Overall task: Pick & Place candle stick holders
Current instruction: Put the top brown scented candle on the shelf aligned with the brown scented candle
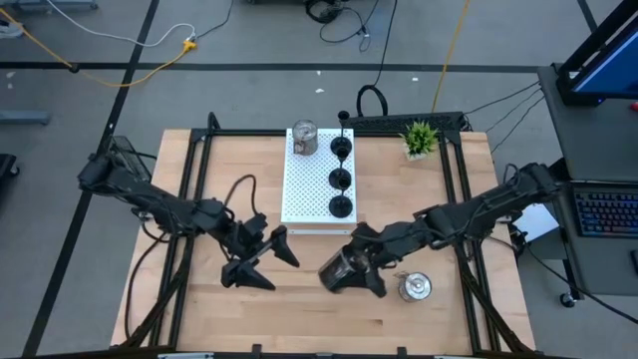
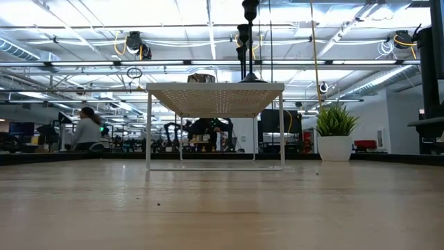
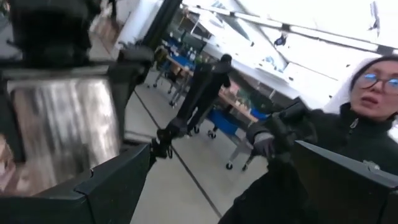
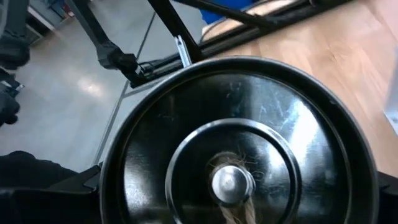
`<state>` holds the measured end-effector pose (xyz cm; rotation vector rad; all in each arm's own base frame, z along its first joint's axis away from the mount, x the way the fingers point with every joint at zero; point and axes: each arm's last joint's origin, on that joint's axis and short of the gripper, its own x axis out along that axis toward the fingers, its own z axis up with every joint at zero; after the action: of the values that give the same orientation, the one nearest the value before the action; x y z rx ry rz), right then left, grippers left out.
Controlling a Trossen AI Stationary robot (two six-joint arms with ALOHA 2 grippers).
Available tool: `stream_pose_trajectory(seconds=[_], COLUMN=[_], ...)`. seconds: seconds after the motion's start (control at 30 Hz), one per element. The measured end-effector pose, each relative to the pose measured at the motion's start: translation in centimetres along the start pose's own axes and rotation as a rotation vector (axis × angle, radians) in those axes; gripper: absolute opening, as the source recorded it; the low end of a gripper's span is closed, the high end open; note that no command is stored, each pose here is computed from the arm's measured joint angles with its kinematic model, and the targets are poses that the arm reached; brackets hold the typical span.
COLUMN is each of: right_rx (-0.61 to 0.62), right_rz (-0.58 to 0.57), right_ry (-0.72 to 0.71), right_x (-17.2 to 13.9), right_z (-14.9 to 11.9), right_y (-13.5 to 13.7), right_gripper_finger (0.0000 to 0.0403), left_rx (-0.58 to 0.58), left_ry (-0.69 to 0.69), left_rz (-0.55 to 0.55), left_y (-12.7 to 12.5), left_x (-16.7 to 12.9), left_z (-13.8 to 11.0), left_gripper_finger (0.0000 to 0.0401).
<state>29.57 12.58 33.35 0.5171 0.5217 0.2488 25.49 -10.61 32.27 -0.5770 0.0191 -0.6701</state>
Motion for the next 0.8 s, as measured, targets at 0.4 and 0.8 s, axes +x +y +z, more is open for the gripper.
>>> stream_pose_trajectory(seconds=[0.4,0.8], right_rx=[0.021,0.086], right_rz=[-0.078,-0.161], right_ry=[-0.052,-0.051], right_x=[3.4,5.1], right_z=[0.5,0.1], right_y=[1.8,0.5], right_gripper_finger=[0.0349,0.0349], left_rx=[0.030,0.147], left_ry=[0.174,0.181], left_rz=[0.194,0.332], left_y=[2.0,3.3], left_x=[-0.4,-0.9], left_z=[-1.7,-1.6], left_gripper_finger=[0.0399,0.0399])
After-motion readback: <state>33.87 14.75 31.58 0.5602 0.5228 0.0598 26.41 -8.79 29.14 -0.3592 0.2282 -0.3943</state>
